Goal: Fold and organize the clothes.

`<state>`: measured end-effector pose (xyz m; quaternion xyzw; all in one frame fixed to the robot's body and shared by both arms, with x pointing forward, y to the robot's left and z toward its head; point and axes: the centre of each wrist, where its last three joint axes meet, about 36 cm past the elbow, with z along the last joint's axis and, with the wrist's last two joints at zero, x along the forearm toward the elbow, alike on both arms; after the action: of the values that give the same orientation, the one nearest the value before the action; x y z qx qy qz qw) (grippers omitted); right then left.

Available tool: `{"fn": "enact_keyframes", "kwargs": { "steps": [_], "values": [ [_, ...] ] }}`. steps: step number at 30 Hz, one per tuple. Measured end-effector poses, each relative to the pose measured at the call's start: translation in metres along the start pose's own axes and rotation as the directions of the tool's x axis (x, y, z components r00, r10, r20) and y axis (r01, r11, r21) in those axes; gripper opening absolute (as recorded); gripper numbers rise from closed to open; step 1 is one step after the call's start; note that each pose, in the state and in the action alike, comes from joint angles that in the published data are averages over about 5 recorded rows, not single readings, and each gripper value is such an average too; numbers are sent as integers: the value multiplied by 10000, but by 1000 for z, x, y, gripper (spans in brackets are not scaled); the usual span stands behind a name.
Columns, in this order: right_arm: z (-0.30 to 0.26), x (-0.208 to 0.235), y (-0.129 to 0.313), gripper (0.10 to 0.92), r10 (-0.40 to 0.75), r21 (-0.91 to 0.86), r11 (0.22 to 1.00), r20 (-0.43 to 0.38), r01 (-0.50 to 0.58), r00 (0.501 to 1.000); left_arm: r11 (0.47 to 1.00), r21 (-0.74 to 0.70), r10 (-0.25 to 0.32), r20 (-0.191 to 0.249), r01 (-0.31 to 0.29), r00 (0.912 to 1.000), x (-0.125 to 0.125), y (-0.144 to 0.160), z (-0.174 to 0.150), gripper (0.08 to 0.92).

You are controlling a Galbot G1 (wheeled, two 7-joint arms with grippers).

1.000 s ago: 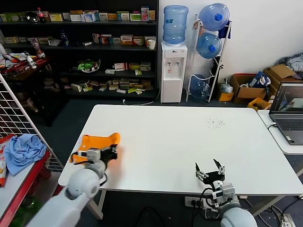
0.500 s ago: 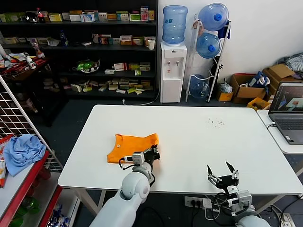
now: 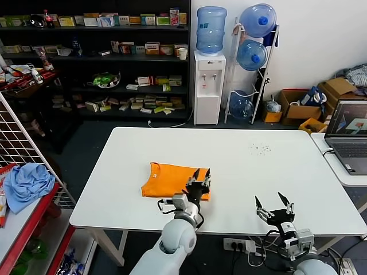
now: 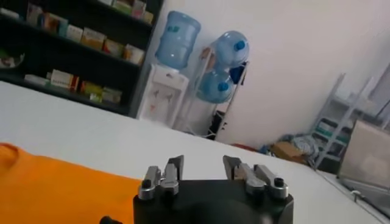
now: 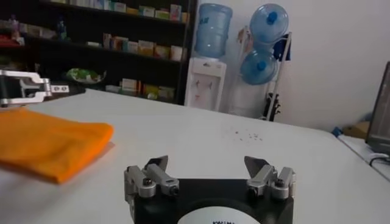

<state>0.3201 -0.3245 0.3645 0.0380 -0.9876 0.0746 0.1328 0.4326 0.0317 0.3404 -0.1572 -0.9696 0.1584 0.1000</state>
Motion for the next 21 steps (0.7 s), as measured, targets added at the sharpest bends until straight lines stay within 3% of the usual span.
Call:
{"fn": "enact_keyframes", "kwargs": {
  "steps": [10, 15, 21],
  "values": [
    [-7, -11, 4, 823, -199, -320, 9993, 459, 214, 9987, 9554, -2840, -505, 1117, 806, 9925, 68, 115, 0, 796],
    [-8, -19, 6, 823, -146, -505, 9986, 740, 184, 9972, 9132, -3803, -1038, 1300, 1463, 9861, 99, 166, -10, 822],
    [-11, -26, 5, 823, 5, -648, 9979, 976, 58, 9952, 8671, -4534, -1573, 1432, 2061, 9771, 122, 207, -20, 823]
  ]
}}
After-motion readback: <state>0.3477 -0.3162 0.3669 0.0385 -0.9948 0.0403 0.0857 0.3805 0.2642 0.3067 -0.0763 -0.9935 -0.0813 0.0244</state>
